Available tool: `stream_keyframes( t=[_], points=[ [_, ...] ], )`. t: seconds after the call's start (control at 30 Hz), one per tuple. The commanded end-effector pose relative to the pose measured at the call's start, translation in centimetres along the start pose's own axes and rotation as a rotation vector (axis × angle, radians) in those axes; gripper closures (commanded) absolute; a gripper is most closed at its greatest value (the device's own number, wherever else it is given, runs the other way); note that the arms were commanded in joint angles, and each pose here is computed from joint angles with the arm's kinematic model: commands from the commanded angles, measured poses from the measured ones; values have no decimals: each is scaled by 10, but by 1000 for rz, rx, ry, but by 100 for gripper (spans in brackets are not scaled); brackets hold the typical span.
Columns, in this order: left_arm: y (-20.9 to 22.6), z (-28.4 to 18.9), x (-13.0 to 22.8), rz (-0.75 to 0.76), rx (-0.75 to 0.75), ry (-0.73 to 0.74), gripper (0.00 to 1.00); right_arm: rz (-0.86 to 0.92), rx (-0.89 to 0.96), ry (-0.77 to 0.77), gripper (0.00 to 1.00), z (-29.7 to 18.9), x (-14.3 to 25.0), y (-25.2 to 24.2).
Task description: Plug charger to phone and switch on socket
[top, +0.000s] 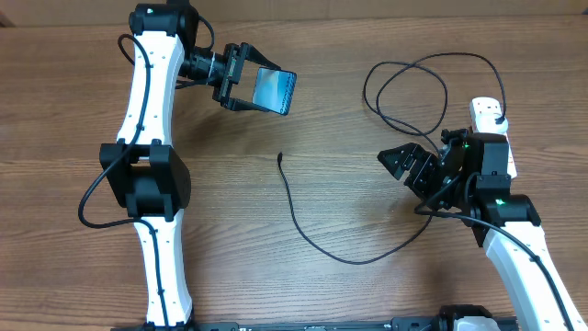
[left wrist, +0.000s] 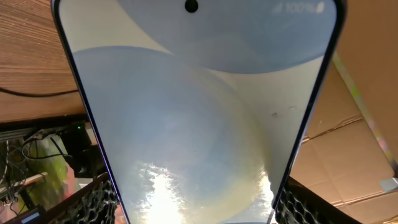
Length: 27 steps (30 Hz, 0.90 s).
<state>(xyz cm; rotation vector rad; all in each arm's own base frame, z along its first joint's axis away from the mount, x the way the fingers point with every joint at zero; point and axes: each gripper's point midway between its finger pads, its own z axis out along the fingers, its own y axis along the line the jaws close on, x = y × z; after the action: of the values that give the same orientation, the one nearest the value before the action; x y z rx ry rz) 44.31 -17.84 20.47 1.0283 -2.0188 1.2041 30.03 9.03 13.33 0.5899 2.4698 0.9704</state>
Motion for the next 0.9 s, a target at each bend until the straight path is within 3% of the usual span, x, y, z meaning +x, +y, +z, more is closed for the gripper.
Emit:
stream_keyframes(
  t=[0.0,0.87],
  points=[
    [-2,2,7,-11,6,20,96,-16,-12,-22,0,-3,-8,9],
    [4,5,1,-11,-30,-20,96,-15,-11,-22,0,-3,-8,9]
  ],
)
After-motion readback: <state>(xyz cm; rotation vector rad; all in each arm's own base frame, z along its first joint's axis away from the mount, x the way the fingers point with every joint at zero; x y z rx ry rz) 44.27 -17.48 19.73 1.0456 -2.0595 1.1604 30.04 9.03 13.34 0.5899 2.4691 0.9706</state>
